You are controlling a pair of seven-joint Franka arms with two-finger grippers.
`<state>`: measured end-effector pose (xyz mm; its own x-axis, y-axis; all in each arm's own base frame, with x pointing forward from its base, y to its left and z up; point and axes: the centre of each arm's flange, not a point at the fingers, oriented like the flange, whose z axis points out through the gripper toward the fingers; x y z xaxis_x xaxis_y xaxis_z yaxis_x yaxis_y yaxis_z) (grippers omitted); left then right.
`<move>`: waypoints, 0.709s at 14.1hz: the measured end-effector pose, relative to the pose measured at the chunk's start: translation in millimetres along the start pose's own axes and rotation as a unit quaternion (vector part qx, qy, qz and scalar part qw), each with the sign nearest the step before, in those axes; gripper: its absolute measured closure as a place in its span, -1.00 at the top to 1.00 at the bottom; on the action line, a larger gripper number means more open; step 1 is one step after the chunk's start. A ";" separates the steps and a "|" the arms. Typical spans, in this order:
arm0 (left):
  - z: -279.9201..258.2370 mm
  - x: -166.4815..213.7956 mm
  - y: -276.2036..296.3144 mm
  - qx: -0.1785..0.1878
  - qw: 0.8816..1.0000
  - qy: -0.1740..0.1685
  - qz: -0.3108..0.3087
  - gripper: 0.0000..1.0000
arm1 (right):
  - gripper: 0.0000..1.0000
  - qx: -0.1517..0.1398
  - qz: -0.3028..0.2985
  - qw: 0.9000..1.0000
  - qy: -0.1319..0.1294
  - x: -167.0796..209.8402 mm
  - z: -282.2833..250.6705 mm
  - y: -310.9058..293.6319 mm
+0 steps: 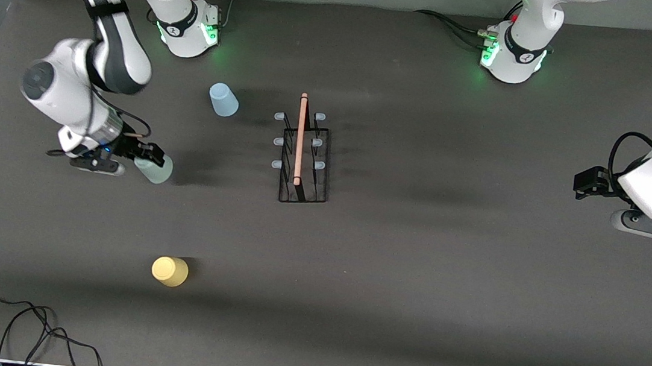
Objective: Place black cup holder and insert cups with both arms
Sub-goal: 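Carry the green cup to the holder and slide it onto a peg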
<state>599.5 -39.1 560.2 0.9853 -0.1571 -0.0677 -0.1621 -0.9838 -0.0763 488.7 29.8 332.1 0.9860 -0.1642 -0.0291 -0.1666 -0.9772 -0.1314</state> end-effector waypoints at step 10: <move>25.1 -16.4 -39.2 -0.051 0.998 0.000 -0.048 1.00 | 0.35 0.008 0.155 0.988 -0.019 -118.0 -39.5 -251.3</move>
<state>588.3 4.2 539.3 0.9960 -0.0618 -0.0649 -0.0607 -0.9980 0.0191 414.5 289.5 407.7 0.8863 -0.4505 -0.1068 -0.4616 -0.8780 -0.1266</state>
